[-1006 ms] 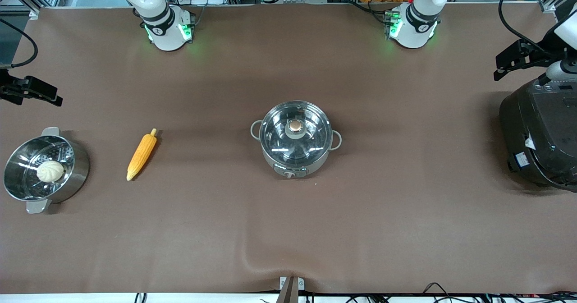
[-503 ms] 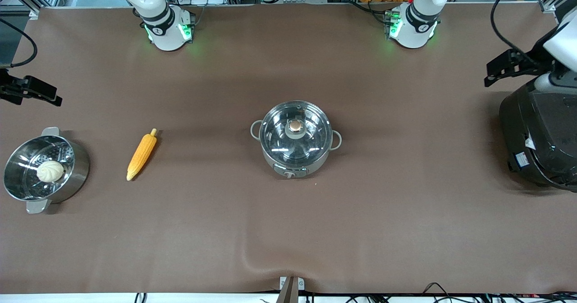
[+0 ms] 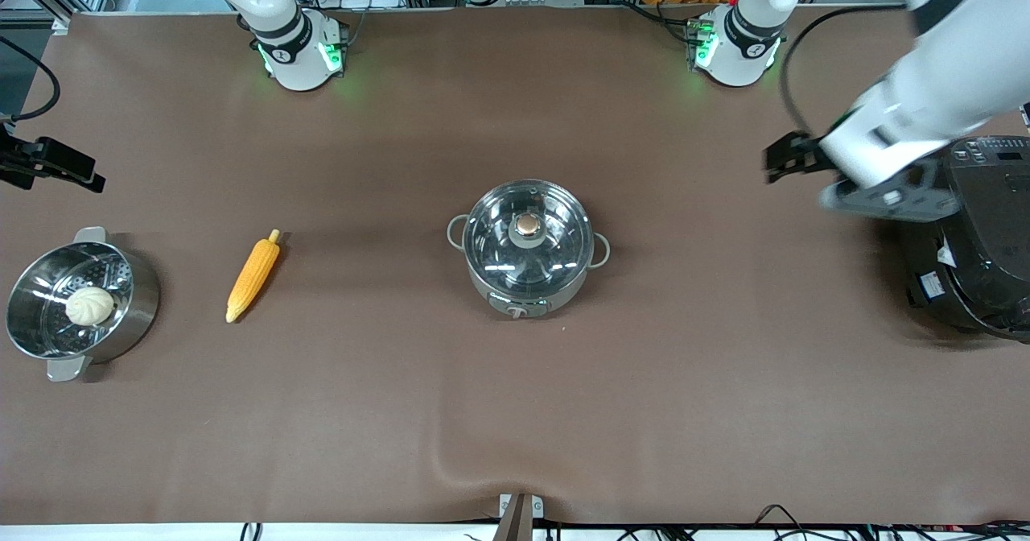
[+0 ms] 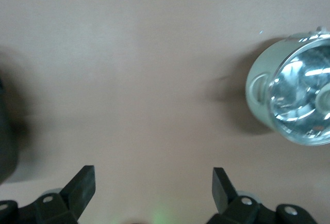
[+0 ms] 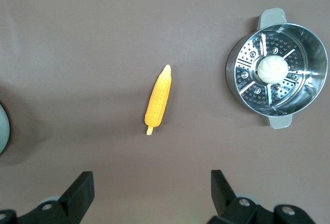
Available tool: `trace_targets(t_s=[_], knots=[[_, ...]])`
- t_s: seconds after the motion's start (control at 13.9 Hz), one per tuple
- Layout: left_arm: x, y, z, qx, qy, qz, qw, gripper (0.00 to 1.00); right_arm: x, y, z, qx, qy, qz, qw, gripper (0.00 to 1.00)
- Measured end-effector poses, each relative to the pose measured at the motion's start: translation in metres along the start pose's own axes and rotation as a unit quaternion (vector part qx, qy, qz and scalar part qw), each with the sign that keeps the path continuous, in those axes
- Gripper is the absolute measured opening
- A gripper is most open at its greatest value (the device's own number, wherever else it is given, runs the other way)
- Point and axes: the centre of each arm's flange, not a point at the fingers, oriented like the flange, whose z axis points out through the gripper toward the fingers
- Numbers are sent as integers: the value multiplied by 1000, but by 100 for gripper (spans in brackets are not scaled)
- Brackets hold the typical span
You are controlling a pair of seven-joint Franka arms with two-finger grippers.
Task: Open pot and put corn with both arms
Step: 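Reach the left gripper to the glass lid knob on the pot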
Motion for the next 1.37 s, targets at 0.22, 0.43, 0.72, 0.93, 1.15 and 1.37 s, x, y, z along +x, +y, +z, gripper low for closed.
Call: trace_targets(t_s=[0.22,0.43,0.72,0.93,1.15,1.37], knots=[[20,67,33,-2,15,-24,1000,100,0,0,0,0,0,0,1000,100],[19,130,56,-9,33,-33,999,100,0,0,1,0,0,0,1000,100],[7,217,97,-18,47,-38,998,100,0,0,2,0,-1,0,1000,100],[2,270,134,-26,55,-42,997,100,0,0,3,0,-2,0,1000,100],[-6,308,175,-11,56,-38,998,100,1,0,5,1,-5,0,1000,100],[-15,327,200,12,57,-32,998,100,3,0,10,1,-4,-1,1000,100]])
